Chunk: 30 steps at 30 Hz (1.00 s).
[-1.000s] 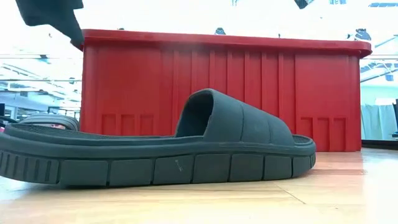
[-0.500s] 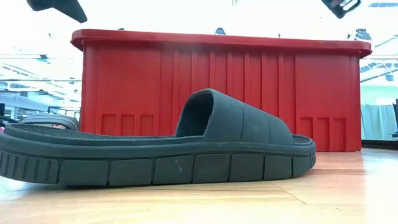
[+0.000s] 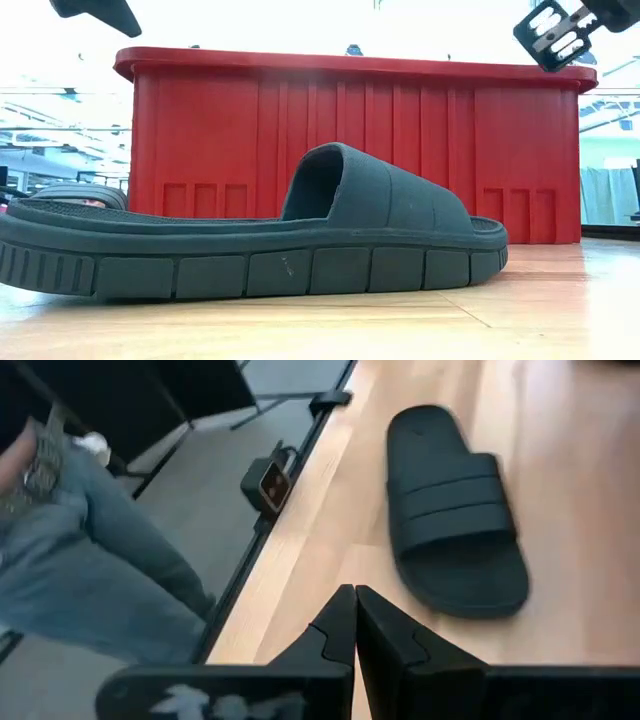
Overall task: Pick and place slides into bin
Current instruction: Put the black slide into the red bin
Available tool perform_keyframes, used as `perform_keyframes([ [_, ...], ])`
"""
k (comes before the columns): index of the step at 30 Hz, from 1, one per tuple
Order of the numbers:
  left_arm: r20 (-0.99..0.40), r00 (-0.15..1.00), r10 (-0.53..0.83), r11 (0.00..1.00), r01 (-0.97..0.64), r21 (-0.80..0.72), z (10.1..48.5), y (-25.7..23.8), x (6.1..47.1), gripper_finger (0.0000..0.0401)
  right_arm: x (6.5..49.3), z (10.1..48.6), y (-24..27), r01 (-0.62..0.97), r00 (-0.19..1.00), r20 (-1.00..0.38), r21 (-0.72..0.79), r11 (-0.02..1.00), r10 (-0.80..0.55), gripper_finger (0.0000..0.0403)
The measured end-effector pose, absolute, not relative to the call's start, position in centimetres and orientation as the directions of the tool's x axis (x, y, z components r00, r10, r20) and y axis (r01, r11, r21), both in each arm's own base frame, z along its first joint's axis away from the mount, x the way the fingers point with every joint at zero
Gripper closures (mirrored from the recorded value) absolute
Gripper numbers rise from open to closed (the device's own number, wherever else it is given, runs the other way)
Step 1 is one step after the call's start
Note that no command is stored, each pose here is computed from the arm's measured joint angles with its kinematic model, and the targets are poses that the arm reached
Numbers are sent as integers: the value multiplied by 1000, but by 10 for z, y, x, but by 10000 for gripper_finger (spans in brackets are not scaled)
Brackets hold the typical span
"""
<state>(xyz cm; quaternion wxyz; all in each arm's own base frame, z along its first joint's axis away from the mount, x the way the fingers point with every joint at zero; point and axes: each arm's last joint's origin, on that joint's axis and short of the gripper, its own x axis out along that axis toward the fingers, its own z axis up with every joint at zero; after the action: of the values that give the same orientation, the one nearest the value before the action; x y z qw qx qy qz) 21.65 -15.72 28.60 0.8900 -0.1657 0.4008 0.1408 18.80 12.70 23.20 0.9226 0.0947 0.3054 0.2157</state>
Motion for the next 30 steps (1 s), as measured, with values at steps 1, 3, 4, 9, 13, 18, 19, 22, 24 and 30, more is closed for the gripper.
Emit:
perform_keyframes([
  [1, -762, 637, 115, 907, -380, -181, 286, -157, 216, 196, 190, 229, 129, -343, 713, -534, 300, 890, 455, 402],
  [3, -768, 632, 102, 909, -374, -187, 286, -158, 216, 196, 195, 219, 134, -345, 693, -565, 286, 894, 448, 402],
  [4, -770, 630, 99, 908, -373, -189, 286, -158, 216, 196, 198, 214, 137, -351, 688, -571, 278, 894, 448, 402],
  [9, -771, 629, 96, 906, -377, -195, 286, -158, 216, 196, 212, 196, 150, -370, 683, -571, 266, 890, 455, 402],
  [13, -778, 623, 80, 906, -370, -203, 285, -158, 216, 196, 217, 189, 148, -312, 713, -587, 222, 924, 383, 399],
  [18, -788, 614, 54, 911, -352, -213, 285, -159, 216, 196, 225, 184, 145, -215, 754, -574, 241, 946, 318, 372],
  [19, -788, 614, 53, 911, -352, -213, 285, -159, 216, 196, 227, 182, 145, -203, 754, -574, 258, 945, 319, 362],
  [22, -788, 613, 50, 912, -351, -215, 285, -159, 216, 196, 232, 175, 149, -204, 748, -571, 289, 936, 339, 331],
  [24, -789, 613, 48, 912, -349, -216, 285, -159, 216, 196, 236, 170, 151, -202, 750, -565, 298, 933, 343, 311],
  [30, -790, 612, 46, 914, -346, -214, 285, -159, 216, 196, 247, 156, 151, -151, 762, -559, 339, 929, 328, 273],
])
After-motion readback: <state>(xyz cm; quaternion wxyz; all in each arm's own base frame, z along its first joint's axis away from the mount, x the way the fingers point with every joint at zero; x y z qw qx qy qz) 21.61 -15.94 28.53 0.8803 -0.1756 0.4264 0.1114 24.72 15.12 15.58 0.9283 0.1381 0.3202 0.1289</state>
